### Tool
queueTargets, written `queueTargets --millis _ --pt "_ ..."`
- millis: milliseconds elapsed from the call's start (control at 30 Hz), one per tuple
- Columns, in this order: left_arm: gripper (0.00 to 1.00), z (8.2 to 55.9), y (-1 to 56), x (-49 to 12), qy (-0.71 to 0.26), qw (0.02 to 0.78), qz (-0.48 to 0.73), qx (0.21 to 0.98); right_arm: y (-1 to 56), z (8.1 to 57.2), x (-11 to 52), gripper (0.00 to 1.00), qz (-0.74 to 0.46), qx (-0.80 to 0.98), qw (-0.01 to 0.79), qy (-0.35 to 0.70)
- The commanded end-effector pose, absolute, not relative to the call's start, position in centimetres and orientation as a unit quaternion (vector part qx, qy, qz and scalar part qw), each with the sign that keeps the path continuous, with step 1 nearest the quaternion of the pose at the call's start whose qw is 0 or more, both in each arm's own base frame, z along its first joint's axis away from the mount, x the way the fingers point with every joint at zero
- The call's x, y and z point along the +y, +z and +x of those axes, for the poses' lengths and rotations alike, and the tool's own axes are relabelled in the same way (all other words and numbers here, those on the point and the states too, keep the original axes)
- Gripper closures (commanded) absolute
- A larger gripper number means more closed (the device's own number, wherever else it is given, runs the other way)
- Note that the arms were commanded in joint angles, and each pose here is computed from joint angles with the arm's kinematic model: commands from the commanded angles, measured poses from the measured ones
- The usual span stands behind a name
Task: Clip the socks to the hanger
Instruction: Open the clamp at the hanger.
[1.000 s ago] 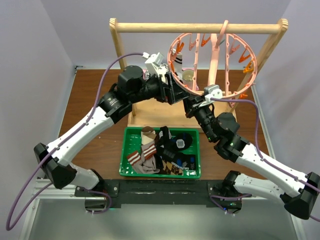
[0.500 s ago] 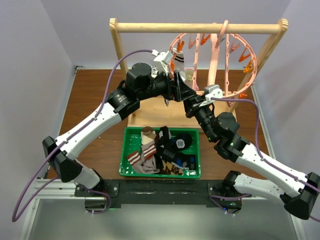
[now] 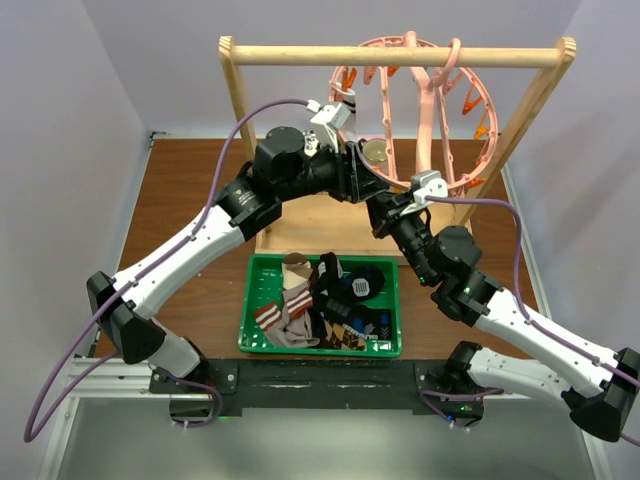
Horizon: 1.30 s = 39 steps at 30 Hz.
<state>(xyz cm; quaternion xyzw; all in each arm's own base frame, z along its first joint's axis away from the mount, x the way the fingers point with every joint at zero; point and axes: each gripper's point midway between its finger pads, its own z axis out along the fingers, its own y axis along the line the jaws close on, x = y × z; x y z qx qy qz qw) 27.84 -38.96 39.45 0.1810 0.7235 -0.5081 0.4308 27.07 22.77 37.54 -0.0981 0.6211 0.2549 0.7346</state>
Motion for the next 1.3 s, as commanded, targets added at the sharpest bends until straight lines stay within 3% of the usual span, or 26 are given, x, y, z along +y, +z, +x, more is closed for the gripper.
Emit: queueTargets --millis 0,167,400,567,600,700,800,1267 --pt "0.56 27.7 41.2 -38.5 -0.503 0.466 0.199 0.700 39.2 26.4 22.3 0.93 -0.089 0.602 0.744 0.277" --pt "0.66 27.4 41.3 -38.2 -0.504 0.468 0.198 0.699 39.2 26.2 22.0 0.92 -0.088 0.604 0.742 0.276" --pt "0.68 27.3 41.8 -38.0 -0.507 0.467 0.189 0.699 39.4 25.9 22.0 0.89 -0.091 0.605 0.740 0.279" --pt "0.71 27.6 41.9 -37.5 -0.499 0.473 0.181 0.703 38.8 25.4 21.7 0.70 -0.101 0.615 0.731 0.277" --pt "0.71 27.7 41.9 -37.4 -0.497 0.475 0.180 0.704 38.0 25.2 21.6 0.61 -0.107 0.626 0.723 0.272" --pt "0.78 27.9 42.2 -37.1 -0.489 0.484 0.177 0.704 36.2 24.8 20.6 0.55 -0.106 0.646 0.710 0.259" --pt "0.99 28.2 42.4 -36.6 -0.477 0.496 0.174 0.705 34.9 24.2 19.3 0.54 -0.099 0.657 0.704 0.249" --pt "1.00 28.2 42.1 -35.0 -0.427 0.544 0.219 0.688 27.6 22.5 18.2 0.64 -0.136 0.727 0.637 0.216"
